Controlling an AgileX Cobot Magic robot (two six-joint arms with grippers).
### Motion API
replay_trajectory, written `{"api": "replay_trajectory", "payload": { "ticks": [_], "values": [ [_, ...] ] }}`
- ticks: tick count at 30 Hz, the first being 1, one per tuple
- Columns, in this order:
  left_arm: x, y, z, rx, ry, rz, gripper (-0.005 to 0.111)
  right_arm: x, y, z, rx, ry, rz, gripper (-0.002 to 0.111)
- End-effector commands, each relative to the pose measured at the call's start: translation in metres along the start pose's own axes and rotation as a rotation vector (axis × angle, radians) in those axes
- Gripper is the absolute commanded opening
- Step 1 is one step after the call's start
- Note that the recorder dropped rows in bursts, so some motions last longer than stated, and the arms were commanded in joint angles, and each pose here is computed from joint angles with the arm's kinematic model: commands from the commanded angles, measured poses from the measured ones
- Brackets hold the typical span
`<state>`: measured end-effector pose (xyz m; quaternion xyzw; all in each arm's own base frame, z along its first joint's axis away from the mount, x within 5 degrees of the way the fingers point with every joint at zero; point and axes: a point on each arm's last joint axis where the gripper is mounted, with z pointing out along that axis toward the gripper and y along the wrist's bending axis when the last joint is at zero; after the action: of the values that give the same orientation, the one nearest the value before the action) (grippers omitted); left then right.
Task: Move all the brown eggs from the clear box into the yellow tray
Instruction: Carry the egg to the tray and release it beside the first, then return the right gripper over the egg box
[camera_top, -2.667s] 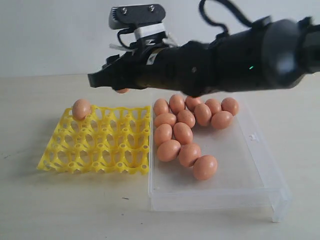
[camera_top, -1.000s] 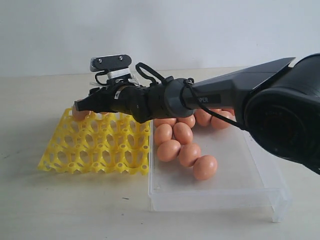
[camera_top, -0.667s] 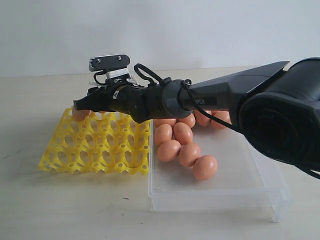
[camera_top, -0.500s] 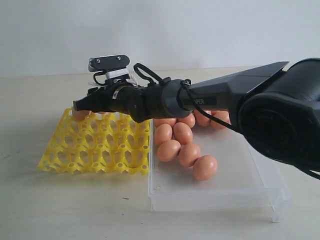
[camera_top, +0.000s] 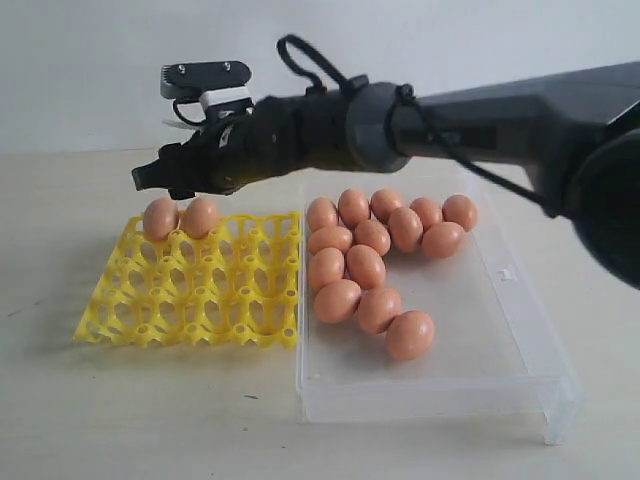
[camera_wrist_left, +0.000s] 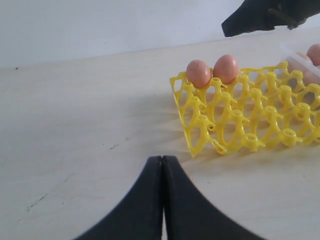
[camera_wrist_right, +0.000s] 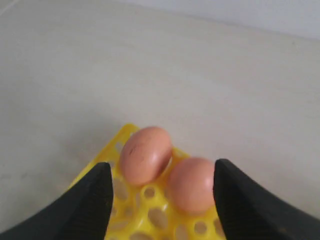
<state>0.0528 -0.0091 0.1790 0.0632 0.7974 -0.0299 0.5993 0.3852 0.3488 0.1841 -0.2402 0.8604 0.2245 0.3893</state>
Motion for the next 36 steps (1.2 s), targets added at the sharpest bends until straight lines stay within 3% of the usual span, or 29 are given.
{"api": "replay_trajectory", "payload": {
  "ticks": [1,3,6,9,12,14,17,21,24,28,32,36],
  "values": [
    [-0.002,0.000,-0.001,0.001,-0.017,0.004,0.000,-0.013,0.023,-0.074,-0.073,0.337,-0.150,0.051],
    [-0.002,0.000,-0.001,0.001,-0.017,0.004,0.000,-0.023,0.029,-0.128,-0.103,0.446,-0.216,0.050],
    [-0.002,0.000,-0.001,0.001,-0.017,0.004,0.000,-0.030,0.027,-0.180,-0.100,0.444,-0.232,0.050],
    [-0.002,0.000,-0.001,0.001,-0.017,0.004,0.000,-0.006,0.006,-0.261,-0.081,0.364,-0.134,0.050],
    [-0.002,0.000,-0.001,0.001,-0.017,0.004,0.000,0.044,-0.028,-0.286,0.053,0.255,-0.025,0.050],
    [-0.002,0.000,-0.001,0.001,-0.017,0.004,0.000,0.067,-0.055,-0.285,0.142,0.187,0.086,0.050],
    [-0.002,0.000,-0.001,0.001,-0.017,0.004,0.000,0.072,-0.080,-0.274,0.194,0.185,0.198,0.050],
    [-0.002,0.000,-0.001,0.001,-0.017,0.004,0.000,0.069,-0.097,-0.245,0.054,0.336,0.241,0.050],
    [-0.002,0.000,-0.001,0.001,-0.017,0.004,0.000,0.077,-0.106,-0.215,-0.088,0.551,0.314,0.050],
    [-0.002,0.000,-0.001,0.001,-0.017,0.004,0.000,0.085,-0.115,-0.178,-0.114,0.663,0.332,0.050],
    [-0.002,0.000,-0.001,0.001,-0.017,0.004,0.000,0.084,-0.114,-0.161,-0.089,0.618,0.310,0.051],
    [-0.002,0.000,-0.001,0.001,-0.017,0.004,0.000,0.080,-0.113,-0.158,-0.099,0.565,0.313,0.070]
  ]
}}
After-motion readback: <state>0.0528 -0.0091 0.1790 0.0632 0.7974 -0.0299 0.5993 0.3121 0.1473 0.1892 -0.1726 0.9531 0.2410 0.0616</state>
